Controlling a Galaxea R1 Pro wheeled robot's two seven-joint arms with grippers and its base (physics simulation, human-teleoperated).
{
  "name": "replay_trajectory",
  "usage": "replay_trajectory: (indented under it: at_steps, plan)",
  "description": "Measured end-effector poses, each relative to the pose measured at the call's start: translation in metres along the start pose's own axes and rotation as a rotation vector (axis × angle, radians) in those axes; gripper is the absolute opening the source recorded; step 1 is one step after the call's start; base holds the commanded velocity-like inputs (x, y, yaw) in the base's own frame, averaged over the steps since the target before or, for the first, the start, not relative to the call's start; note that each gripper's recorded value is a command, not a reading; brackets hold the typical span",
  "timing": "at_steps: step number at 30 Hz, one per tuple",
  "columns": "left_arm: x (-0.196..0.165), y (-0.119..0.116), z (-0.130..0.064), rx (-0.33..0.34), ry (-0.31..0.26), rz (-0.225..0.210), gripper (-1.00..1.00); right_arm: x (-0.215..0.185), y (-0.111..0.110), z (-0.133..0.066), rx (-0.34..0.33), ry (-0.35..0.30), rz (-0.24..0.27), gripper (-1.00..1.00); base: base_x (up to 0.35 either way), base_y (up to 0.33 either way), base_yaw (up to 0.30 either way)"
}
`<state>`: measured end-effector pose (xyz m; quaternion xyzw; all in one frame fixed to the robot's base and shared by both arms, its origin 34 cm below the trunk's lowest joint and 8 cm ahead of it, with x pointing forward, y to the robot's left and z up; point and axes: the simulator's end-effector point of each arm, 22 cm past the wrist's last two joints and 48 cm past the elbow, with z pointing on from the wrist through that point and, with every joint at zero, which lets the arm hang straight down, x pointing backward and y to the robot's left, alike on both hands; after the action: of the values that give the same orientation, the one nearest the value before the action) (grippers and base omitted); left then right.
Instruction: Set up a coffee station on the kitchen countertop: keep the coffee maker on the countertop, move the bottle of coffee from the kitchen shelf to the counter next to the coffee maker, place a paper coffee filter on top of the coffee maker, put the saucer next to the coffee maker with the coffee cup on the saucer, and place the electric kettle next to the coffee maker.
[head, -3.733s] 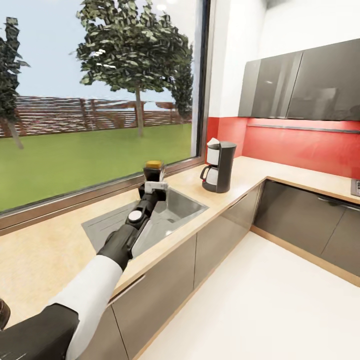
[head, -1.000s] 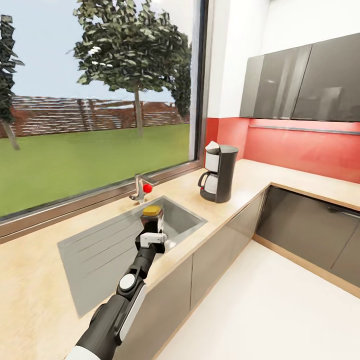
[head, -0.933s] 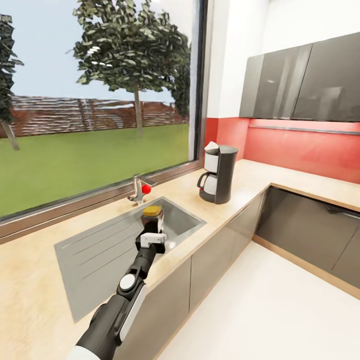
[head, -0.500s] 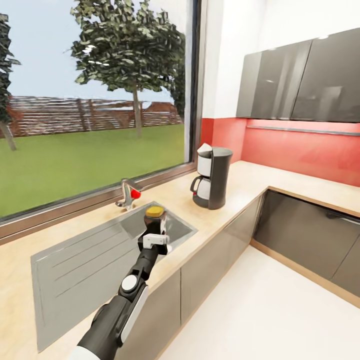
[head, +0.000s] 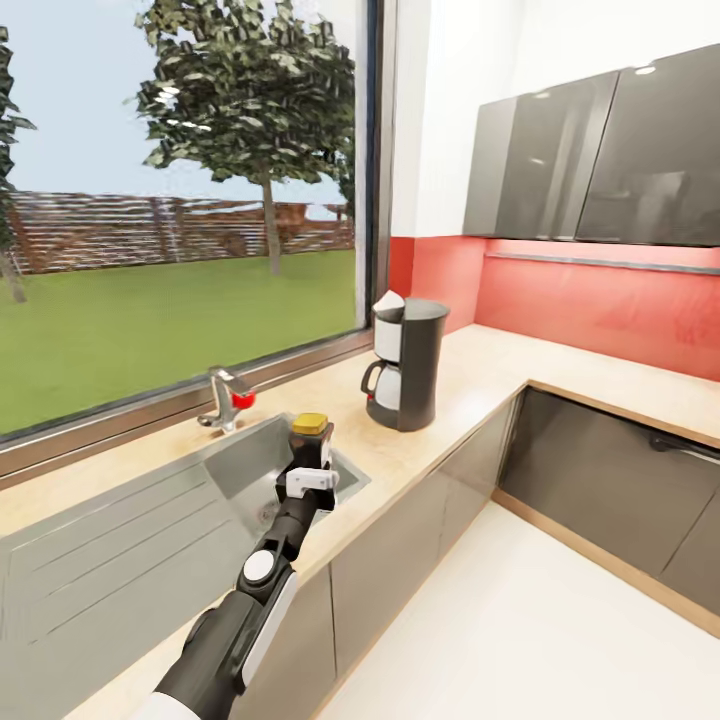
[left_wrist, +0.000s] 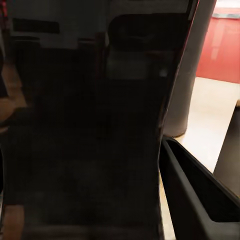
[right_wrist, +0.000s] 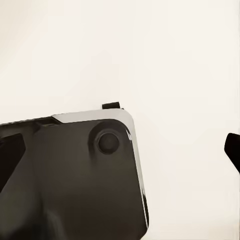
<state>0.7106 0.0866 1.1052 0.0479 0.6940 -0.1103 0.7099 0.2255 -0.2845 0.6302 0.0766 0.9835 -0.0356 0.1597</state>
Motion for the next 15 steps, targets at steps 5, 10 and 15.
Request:
replay_trajectory:
  at_steps: [5,10,15]
  plan:
    - [0.0006,0.0006,-0.0001,-0.001,0.001,0.002,-1.0,0.0003,0.0,0.0,0.0,0.001,0.0,1.0,0.283,-0.202,0.0]
    - [0.0017,0.001,-0.0006,-0.002,0.003,0.003,-1.0,0.0007,0.0,-0.0001,0.0,0.001,0.0,1.0,0.304,-0.158,0.0]
    - [0.0022,0.001,-0.0007,-0.002,0.004,0.003,-1.0,0.0008,0.0,-0.0001,0.0,0.001,0.0,1.0,0.318,-0.116,0.0]
